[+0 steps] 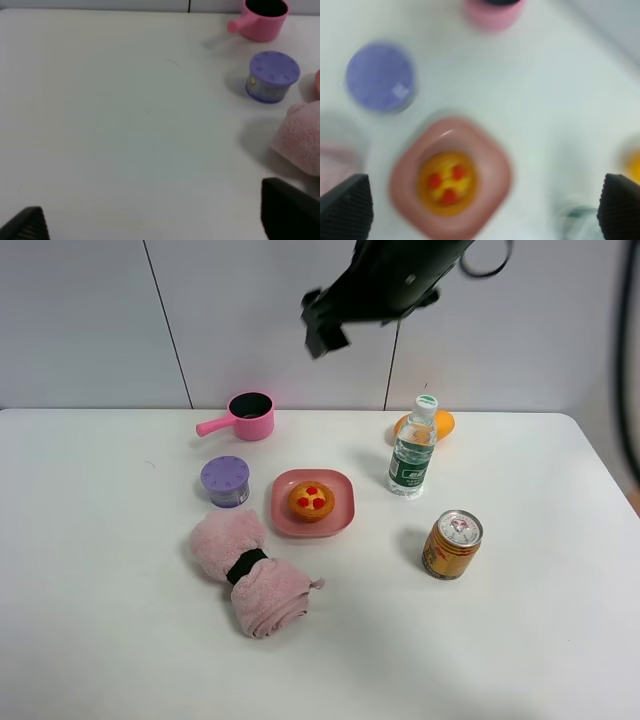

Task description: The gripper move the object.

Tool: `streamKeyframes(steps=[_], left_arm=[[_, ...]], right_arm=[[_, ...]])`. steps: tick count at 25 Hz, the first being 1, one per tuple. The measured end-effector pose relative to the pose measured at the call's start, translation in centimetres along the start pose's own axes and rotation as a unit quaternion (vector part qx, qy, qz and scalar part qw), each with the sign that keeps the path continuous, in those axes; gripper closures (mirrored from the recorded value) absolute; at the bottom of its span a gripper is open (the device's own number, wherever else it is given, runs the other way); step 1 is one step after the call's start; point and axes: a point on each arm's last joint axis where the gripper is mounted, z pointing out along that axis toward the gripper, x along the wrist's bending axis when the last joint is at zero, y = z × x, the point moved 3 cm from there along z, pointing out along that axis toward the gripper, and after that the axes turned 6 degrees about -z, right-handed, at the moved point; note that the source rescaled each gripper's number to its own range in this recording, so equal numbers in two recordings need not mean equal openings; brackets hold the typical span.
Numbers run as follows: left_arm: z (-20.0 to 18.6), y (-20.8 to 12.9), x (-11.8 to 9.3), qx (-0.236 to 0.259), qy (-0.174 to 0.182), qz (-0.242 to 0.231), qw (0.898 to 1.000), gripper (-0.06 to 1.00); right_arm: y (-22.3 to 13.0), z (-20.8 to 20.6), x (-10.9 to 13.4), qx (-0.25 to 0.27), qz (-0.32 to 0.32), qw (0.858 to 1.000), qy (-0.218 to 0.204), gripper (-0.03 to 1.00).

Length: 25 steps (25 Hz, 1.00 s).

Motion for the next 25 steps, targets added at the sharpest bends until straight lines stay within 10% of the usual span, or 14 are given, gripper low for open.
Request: streamKeyframes(steps=[12, 25], left_arm=[[0.0, 0.0, 0.0, 0.000, 0.000, 0.000, 1.000, -0.06], [0.0, 0.0, 0.0, 0.000, 0.000, 0.000, 1.000, -0.06]], right_arm=[[-4.2, -23.5, -7.4, -0.089, 0.039, 0.958, -0.270, 0.03], [-12.8, -38.9, -5.3, -0.277, 0.074, 0.936, -0.203, 0.03]])
